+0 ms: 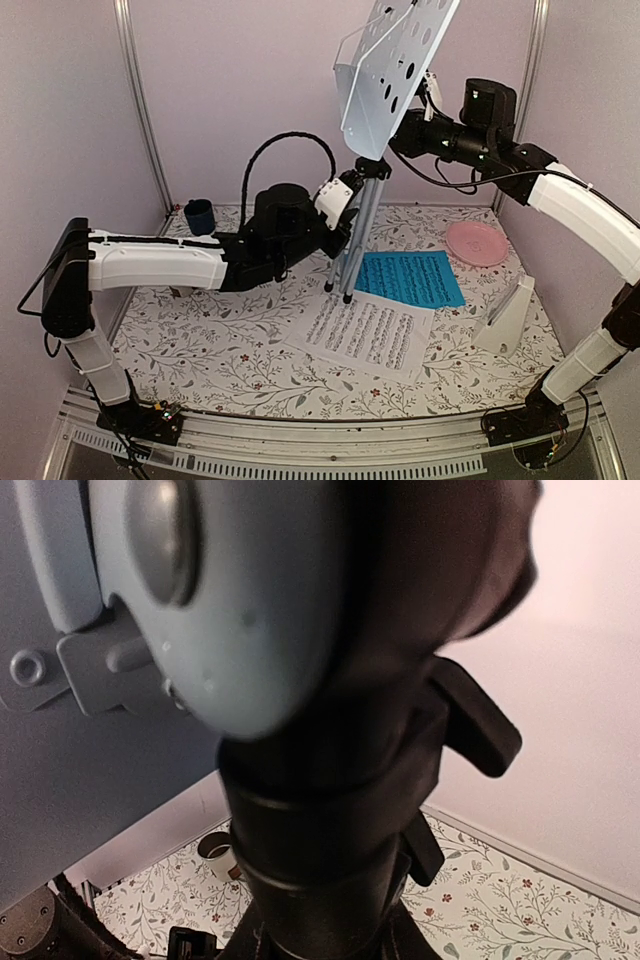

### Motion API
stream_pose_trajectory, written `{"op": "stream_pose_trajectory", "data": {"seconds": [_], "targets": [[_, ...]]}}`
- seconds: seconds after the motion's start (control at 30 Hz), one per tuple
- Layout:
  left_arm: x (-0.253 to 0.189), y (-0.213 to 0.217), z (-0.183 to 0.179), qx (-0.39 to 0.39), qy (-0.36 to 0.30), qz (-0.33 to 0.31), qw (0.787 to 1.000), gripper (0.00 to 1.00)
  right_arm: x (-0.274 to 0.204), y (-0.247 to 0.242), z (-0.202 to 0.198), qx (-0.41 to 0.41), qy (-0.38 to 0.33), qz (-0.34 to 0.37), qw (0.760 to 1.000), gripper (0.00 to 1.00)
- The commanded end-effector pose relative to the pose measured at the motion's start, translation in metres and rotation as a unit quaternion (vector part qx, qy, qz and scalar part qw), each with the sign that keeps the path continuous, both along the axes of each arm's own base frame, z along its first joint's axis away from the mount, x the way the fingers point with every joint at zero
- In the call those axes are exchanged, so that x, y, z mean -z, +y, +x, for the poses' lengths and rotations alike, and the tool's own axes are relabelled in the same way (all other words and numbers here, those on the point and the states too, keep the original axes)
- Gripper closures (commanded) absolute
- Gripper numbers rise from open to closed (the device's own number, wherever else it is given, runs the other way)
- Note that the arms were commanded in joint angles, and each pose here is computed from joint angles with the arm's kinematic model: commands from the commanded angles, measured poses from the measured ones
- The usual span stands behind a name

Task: Set up the instrument practice props

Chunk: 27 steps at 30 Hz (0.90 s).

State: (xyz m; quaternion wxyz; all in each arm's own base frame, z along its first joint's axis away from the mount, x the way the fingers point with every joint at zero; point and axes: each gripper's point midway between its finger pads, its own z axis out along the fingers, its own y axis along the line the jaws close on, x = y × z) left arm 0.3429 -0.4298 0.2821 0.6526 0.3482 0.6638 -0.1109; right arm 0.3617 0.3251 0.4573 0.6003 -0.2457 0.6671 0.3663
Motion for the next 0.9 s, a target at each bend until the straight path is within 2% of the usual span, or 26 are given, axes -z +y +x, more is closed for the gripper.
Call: {"op": "stream_pose_trajectory", "data": {"seconds": [0.0, 0.2, 0.4, 0.6, 0.87], "targets": [[0.048, 0.014, 0.004, -0.006, -0.037, 0.162, 0.986, 0.96, -0.159, -0.041, -0.055, 0.003, -0.178, 0.147, 0.973, 1.00], [0.063, 0.028, 0.010, -0.018, -0.073, 0.245, 0.967, 1.00, -0.163, -0.042, -0.052, 0.011, -0.173, 0.143, 0.974, 1.00], [0.060, 0.057, 0.026, -0.056, -0.102, 0.275, 0.954, 1.00, -0.170, -0.046, -0.051, 0.024, -0.177, 0.139, 0.974, 1.00], [0.074, 0.073, 0.028, -0.044, -0.131, 0.329, 0.934, 1.00, -0.179, -0.050, -0.052, 0.032, -0.186, 0.139, 0.972, 1.00], [0.093, 0.090, 0.028, -0.031, -0.123, 0.337, 0.933, 1.00, -0.200, -0.056, -0.058, 0.037, -0.214, 0.143, 0.966, 1.00]]}}
